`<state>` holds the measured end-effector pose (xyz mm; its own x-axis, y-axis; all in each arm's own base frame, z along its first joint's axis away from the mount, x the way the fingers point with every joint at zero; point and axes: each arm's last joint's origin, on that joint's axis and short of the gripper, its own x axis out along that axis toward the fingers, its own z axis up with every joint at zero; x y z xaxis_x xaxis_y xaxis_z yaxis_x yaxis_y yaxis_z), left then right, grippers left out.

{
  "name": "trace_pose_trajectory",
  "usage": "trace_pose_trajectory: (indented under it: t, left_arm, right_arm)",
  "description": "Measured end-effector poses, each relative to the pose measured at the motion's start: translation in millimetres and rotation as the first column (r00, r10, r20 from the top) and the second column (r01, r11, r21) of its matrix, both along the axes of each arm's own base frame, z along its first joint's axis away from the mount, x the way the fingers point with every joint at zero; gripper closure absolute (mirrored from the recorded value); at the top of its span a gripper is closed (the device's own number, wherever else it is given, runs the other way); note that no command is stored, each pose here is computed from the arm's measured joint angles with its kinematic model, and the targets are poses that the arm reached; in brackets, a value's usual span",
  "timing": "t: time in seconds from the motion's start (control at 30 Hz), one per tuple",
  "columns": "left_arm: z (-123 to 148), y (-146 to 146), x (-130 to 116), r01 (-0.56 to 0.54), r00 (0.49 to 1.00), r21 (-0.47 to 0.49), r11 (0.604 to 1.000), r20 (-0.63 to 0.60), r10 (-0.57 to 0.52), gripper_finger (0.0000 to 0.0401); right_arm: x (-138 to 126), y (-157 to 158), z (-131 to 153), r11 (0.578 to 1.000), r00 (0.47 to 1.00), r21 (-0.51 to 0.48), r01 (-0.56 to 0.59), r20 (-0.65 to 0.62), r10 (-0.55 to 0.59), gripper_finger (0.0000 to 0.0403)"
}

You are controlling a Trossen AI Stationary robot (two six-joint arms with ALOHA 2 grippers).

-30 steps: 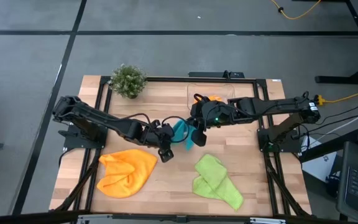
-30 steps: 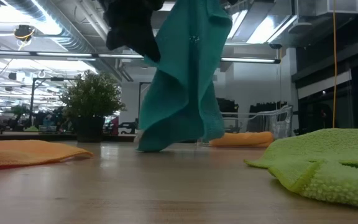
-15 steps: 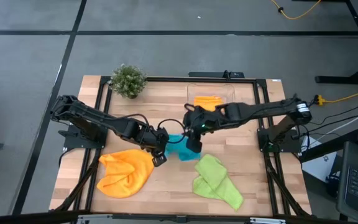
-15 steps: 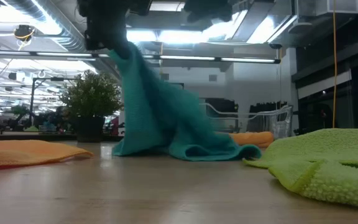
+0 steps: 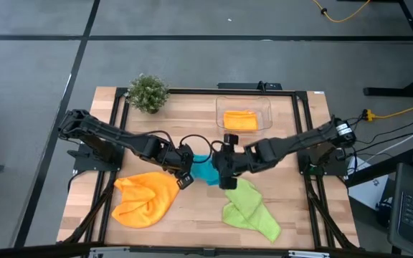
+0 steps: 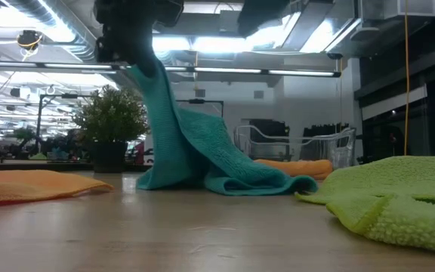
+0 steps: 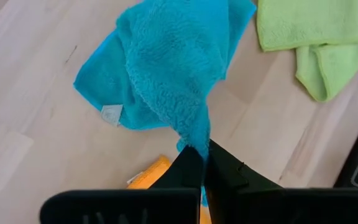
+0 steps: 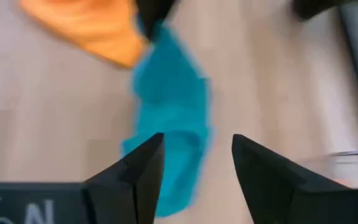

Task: Fold microfiber towels
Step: Fold the blue microfiber cloth

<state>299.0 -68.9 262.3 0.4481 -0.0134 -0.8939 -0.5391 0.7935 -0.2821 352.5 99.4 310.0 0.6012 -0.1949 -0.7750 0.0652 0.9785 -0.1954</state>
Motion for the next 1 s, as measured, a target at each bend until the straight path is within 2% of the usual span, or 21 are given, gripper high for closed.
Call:
trace_pose_trajectory:
  t: [0.1,0.27,0.4,0.5,0.6,0.67,0.7,0.73,0.8,0.83,0.93,1.0]
  left_arm:
    - [0.0,4.9,1.3,-0.026,1.000,-0.036,0.999,-0.005,0.026,0.0401]
    - [2.4,14.2,2.5,-0.035,0.999,-0.087,0.996,-0.001,0.035,0.0401]
    - [9.7,19.9,10.7,0.040,0.995,-0.166,0.985,0.097,-0.024,0.0401]
    - [17.5,26.0,16.7,0.061,0.981,-0.156,0.986,0.192,-0.030,0.0401]
    - [12.0,46.8,7.5,-0.106,0.990,-0.003,0.994,0.090,0.106,0.0401]
    - [1.7,60.1,-12.8,-0.236,0.961,0.062,0.970,-0.135,0.243,0.0401]
    - [-5.5,63.0,-22.8,-0.277,0.922,0.062,0.959,-0.265,0.283,0.0401]
    - [-14.0,62.7,-26.6,-0.286,0.891,0.032,0.958,-0.360,0.278,0.0401]
    - [-29.4,54.7,-30.6,-0.265,0.864,-0.050,0.963,-0.456,0.214,0.0401]
    - [-33.3,50.1,-32.3,-0.246,0.863,-0.083,0.966,-0.472,0.180,0.0401]
    - [-40.7,37.3,-24.2,-0.198,0.911,-0.167,0.966,-0.395,0.118,0.0401]
    - [-41.4,31.5,-19.7,-0.185,0.932,-0.191,0.964,-0.344,0.110,0.0401]
  right_arm:
    - [-1.7,2.9,-15.8,0.994,0.999,0.108,0.002,-0.039,0.003,0.0212]
    - [-5.9,4.7,-53.2,0.985,0.997,0.162,0.065,-0.062,-0.056,0.0212]
    - [-9.5,11.1,-80.6,0.967,0.997,0.246,0.069,-0.053,-0.058,0.0212]
    - [-13.2,12.9,-93.2,0.952,0.994,0.289,0.105,-0.057,-0.093,0.0212]
    - [-12.8,14.8,-95.1,0.943,0.993,0.312,0.117,-0.037,-0.111,0.0212]
    - [-13.6,15.9,-95.5,0.941,0.993,0.316,0.122,-0.041,-0.115,0.0212]
    - [-13.6,16.0,-95.6,0.939,0.992,0.319,0.125,-0.041,-0.118,0.0212]
    - [-13.5,16.1,-95.5,0.939,0.992,0.321,0.126,-0.040,-0.120,0.0212]
    - [-12.4,16.0,-94.7,0.940,0.991,0.315,0.129,-0.021,-0.129,0.0212]
    - [-11.7,15.4,-94.5,0.944,0.990,0.299,0.139,-0.007,-0.144,0.0212]
    - [-5.4,14.0,-94.6,0.956,0.984,0.257,0.144,0.062,-0.165,0.0212]
    - [4.1,13.6,-96.9,0.965,0.984,0.244,0.098,0.120,-0.131,0.0212]
